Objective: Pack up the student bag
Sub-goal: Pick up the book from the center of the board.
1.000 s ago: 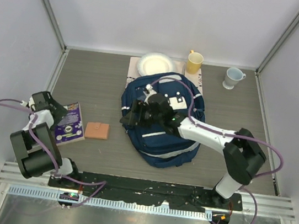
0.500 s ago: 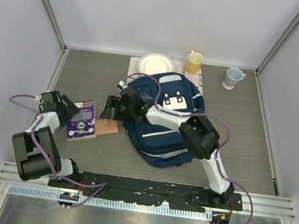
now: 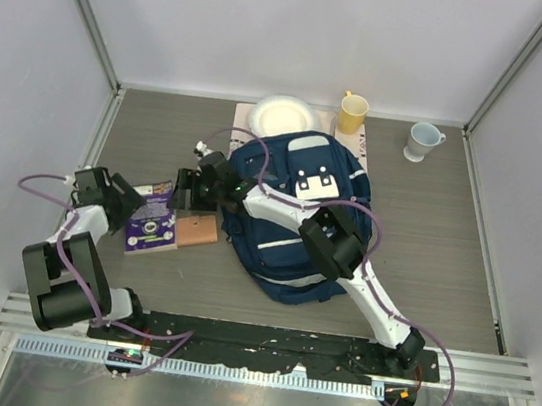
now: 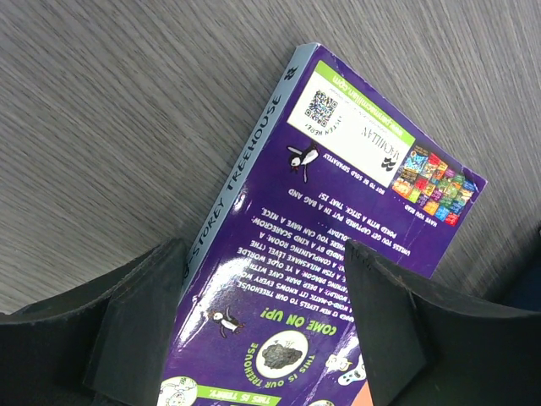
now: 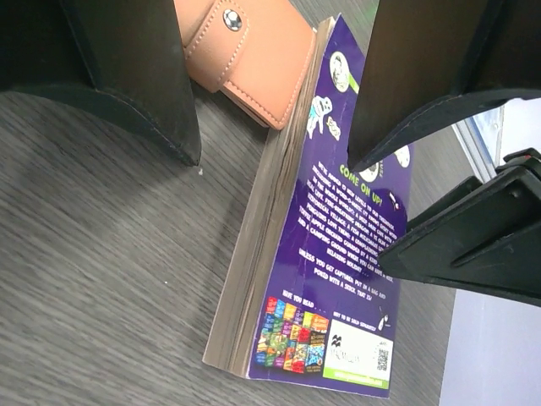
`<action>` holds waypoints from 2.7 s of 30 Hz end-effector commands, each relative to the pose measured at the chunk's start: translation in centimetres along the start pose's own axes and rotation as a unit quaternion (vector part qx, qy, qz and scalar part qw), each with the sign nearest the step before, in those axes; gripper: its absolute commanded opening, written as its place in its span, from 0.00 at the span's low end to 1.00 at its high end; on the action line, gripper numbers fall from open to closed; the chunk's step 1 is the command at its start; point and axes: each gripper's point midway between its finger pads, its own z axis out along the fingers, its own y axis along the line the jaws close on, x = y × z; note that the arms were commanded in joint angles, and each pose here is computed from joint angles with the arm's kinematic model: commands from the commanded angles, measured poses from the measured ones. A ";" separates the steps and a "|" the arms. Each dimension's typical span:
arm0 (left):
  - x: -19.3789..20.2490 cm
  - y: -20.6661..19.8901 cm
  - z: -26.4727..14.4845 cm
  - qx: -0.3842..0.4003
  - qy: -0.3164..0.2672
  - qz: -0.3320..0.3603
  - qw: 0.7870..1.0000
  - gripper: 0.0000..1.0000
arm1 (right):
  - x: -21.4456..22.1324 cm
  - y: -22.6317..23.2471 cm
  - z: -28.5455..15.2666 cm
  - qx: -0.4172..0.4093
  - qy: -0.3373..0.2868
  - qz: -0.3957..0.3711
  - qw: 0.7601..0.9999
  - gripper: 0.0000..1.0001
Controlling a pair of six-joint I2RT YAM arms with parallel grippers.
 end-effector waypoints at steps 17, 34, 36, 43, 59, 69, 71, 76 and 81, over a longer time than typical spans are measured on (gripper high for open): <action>2.2 -1.2 -0.9 0.043 0.033 -0.023 0.998 0.77 | 0.0 7.6 0.7 -0.104 -0.014 -0.017 0.994 0.24; 1.1 -1.5 -1.6 0.039 0.016 -0.027 0.999 0.77 | 0.5 11.2 -1.1 -0.186 0.006 0.021 0.982 0.38; 1.1 -1.6 -1.6 0.040 0.015 -0.026 0.999 0.77 | 1.2 10.4 -0.8 -0.172 0.019 0.024 0.985 0.40; 0.7 -1.9 -1.8 0.045 0.006 -0.033 0.998 0.77 | 3.1 8.8 -0.2 -0.142 0.033 0.027 0.989 0.37; 0.3 -2.7 -2.5 0.063 0.000 -0.032 0.997 0.77 | 2.9 10.5 -0.4 -0.189 0.043 0.037 0.980 0.47; -0.9 -3.0 -4.0 0.055 -0.019 -0.030 0.998 0.81 | 2.2 10.8 -1.0 -0.195 0.025 0.052 0.979 0.01; -2.0 -3.1 -5.0 0.049 -0.039 -0.023 0.998 0.84 | 1.0 10.9 -2.5 -0.207 -0.007 0.065 0.976 0.01; -5.9 -4.4 -10.7 0.050 -0.127 0.005 0.991 1.00 | -2.4 14.0 -8.2 -0.312 -0.075 0.105 0.941 0.01; -8.9 -6.4 -16.1 0.074 -0.195 0.031 0.978 1.00 | -4.2 16.6 -13.0 -0.398 -0.088 0.122 0.905 0.01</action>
